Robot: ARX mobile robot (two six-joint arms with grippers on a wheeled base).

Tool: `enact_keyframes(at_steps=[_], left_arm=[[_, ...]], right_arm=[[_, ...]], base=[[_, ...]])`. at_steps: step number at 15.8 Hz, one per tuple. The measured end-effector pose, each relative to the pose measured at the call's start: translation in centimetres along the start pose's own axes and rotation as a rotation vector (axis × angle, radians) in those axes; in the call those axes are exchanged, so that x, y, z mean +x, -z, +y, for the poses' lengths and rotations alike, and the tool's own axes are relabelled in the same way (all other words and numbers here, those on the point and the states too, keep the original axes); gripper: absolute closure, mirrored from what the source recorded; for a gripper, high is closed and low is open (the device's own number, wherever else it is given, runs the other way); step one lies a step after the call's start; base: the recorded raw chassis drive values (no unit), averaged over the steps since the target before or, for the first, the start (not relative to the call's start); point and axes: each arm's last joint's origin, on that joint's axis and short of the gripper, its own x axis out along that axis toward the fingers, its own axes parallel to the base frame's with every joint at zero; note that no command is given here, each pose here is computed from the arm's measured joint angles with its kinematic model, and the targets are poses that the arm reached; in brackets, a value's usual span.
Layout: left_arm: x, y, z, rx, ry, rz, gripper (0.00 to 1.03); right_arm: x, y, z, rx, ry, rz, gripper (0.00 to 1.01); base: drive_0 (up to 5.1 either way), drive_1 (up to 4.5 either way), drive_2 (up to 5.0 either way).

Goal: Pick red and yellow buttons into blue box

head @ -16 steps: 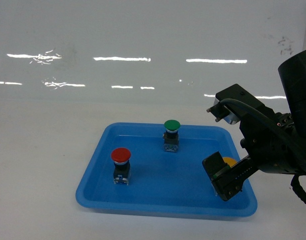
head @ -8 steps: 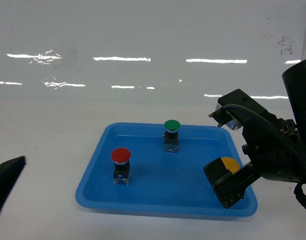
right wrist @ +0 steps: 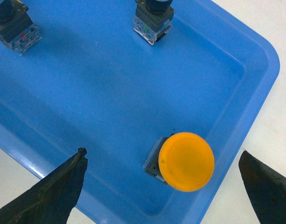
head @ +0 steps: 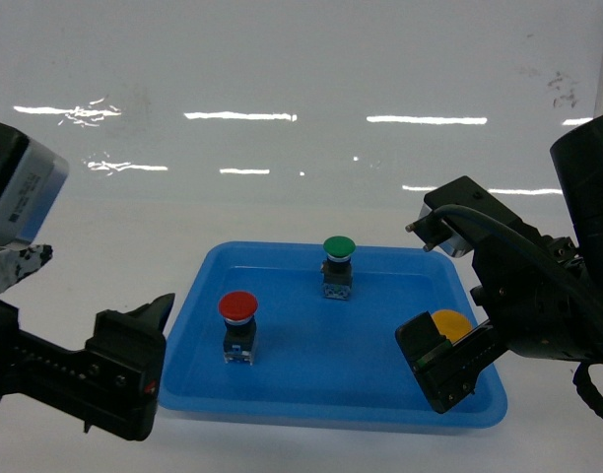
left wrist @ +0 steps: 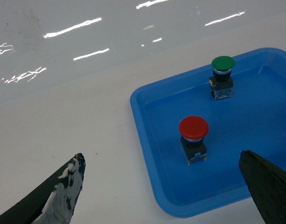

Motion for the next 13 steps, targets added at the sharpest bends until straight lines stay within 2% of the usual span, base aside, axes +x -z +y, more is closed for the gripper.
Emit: enact_keyframes(at_steps=[4, 11, 12, 13], left_arm=[[1.9, 0.5, -0.6, 0.014, 0.005, 0.05, 0.05], [4.5, -0.5, -0.9, 0.059, -0.003, 0.092, 0.05], [4.9, -1.0, -0.7, 0.077, -0.012, 0.085, 0.05], [4.7, -1.2, 0.0, 0.088, -0.063, 0.062, 0.05]], right_arm=[[0.1, -0.6, 0.3, -0.009, -0.009, -0.013, 0.03], [0.4, -0.6, 0.3, -0.01, -0.022, -0.011, 0.03], [0.5, -0.5, 0.2, -0.008, -0.022, -0.014, 0.03], [0.4, -0.5, 0.2, -0.009, -0.018, -0.029, 0.03]], base=[[0.0, 0.0, 0.0], [0.0, 0.0, 0.0], [0.0, 0.0, 0.0], [0.0, 0.0, 0.0]])
